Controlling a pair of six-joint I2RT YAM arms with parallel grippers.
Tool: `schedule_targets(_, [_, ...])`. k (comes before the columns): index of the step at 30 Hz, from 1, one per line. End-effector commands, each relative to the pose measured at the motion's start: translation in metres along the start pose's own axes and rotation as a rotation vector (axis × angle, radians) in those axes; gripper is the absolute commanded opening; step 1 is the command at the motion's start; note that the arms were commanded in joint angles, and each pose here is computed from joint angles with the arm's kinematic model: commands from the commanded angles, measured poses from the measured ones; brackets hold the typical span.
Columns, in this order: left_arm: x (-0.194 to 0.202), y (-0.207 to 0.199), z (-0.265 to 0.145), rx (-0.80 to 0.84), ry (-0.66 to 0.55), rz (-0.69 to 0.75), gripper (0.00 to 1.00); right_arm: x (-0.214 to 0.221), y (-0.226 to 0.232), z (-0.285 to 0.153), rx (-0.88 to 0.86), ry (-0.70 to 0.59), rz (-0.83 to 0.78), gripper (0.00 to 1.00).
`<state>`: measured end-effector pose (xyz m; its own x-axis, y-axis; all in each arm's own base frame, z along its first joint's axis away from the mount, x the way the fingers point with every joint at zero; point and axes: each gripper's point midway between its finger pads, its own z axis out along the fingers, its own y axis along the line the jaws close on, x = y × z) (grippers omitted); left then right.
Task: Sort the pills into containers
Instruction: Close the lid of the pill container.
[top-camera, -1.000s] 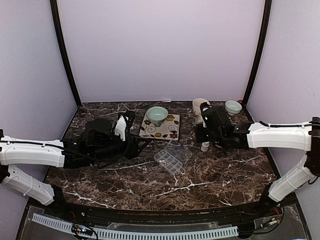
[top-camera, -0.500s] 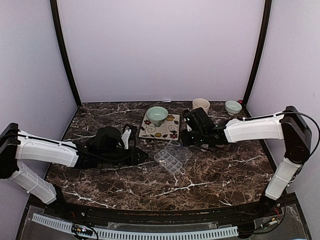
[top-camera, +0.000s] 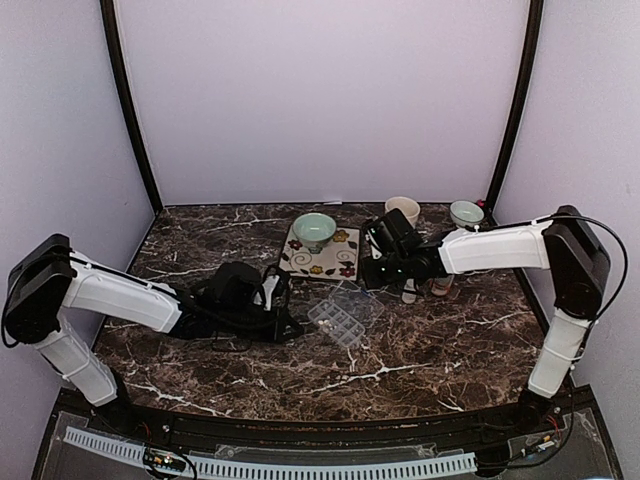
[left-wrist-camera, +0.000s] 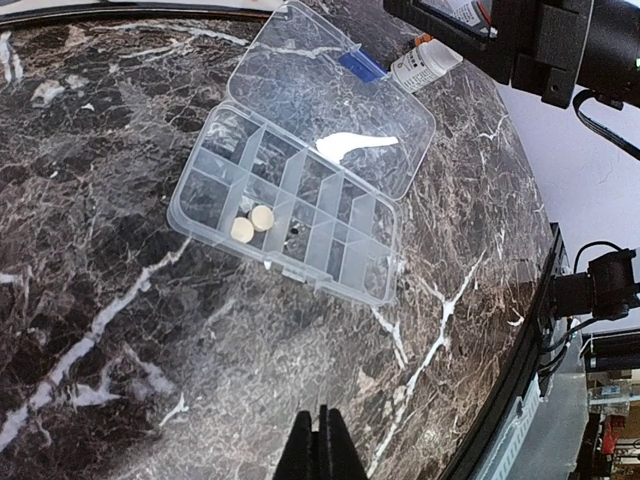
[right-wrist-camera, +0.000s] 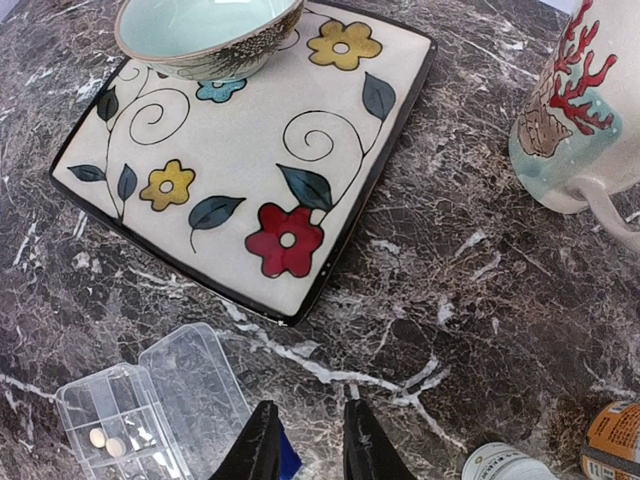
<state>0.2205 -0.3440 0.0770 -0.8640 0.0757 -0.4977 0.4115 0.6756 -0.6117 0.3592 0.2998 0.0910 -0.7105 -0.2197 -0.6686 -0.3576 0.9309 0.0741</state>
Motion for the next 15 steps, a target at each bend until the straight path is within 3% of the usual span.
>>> schedule_targets(1, [-0.006,-0.008,0.005,0.019,0.025,0.006,0.0,-0.006,-0.002,0.006,0.01,0.017,-0.019,0.22])
schedule_targets(15, [0.005,0.005,0.031,-0.033,0.118,0.011,0.0,0.007,-0.02,0.016,0.074,0.084,-0.05,0.22])
